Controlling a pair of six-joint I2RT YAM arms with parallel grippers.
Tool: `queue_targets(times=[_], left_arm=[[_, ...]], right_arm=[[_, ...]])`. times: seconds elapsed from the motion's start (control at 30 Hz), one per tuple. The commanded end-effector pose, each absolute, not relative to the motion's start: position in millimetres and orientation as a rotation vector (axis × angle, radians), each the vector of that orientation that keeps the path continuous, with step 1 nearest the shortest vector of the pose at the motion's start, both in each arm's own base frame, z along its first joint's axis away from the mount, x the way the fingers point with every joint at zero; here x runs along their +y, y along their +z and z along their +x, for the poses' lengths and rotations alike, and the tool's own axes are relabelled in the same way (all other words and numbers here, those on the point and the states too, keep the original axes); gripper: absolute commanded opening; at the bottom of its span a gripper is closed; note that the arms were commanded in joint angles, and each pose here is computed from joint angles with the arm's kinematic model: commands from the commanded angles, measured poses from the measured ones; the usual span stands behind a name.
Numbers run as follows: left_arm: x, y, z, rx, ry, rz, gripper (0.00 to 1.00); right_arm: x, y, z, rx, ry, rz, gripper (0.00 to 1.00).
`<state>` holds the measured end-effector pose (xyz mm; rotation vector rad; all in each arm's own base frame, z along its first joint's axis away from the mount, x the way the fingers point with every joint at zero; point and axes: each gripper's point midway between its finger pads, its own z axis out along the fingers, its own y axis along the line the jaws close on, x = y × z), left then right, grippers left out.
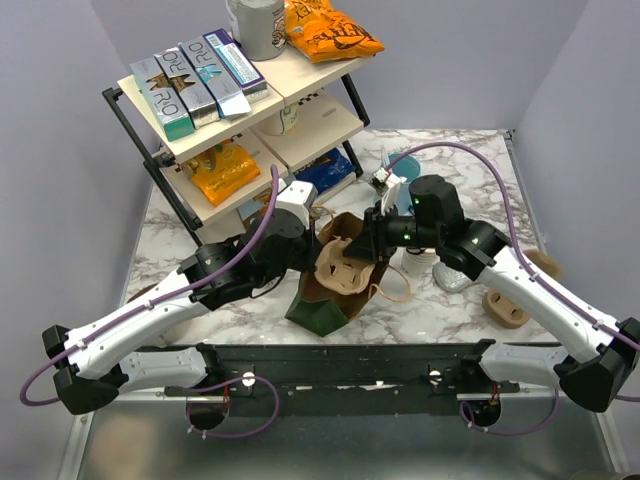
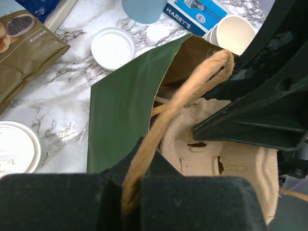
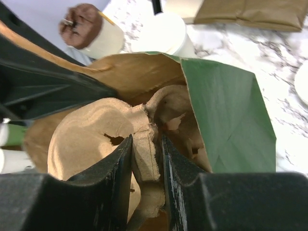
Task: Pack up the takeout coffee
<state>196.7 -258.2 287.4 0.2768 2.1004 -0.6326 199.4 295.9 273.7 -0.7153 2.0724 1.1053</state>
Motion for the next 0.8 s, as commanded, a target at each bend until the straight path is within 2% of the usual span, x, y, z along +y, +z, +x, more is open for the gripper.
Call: queue_targets(times=[0.0, 0.13, 0.57, 0.67, 0.77], left_arm=[[-259.8, 296.2, 194.3, 2.078, -0.699, 0.255, 0.0], [-259.9, 293.8, 193.5, 2.086, -0.707, 0.259, 0.0], [-264.1, 290.9, 198.1, 2.102, -0.754, 0.25, 0.0], [-263.5, 289.3, 199.8, 2.109, -0.755, 0.243, 0.0], [-262.7, 289.1, 200.4, 2.11, -0.756, 0.239, 0.0]], right_arm=[[286.7, 255.2, 212.4, 2.073, 0.925, -0.695, 0.36], [284.0, 254.0, 217.6, 2.037, 0.884, -0.675, 0.36], [320.1, 229.5, 194.5, 1.843, 0.835, -0.974, 0.42], [323.9, 227.0, 187.7, 1.825, 0.849, -1.008, 0.45], [320.6, 219.6, 192.7, 1.861, 0.795, -0.997, 0.53]])
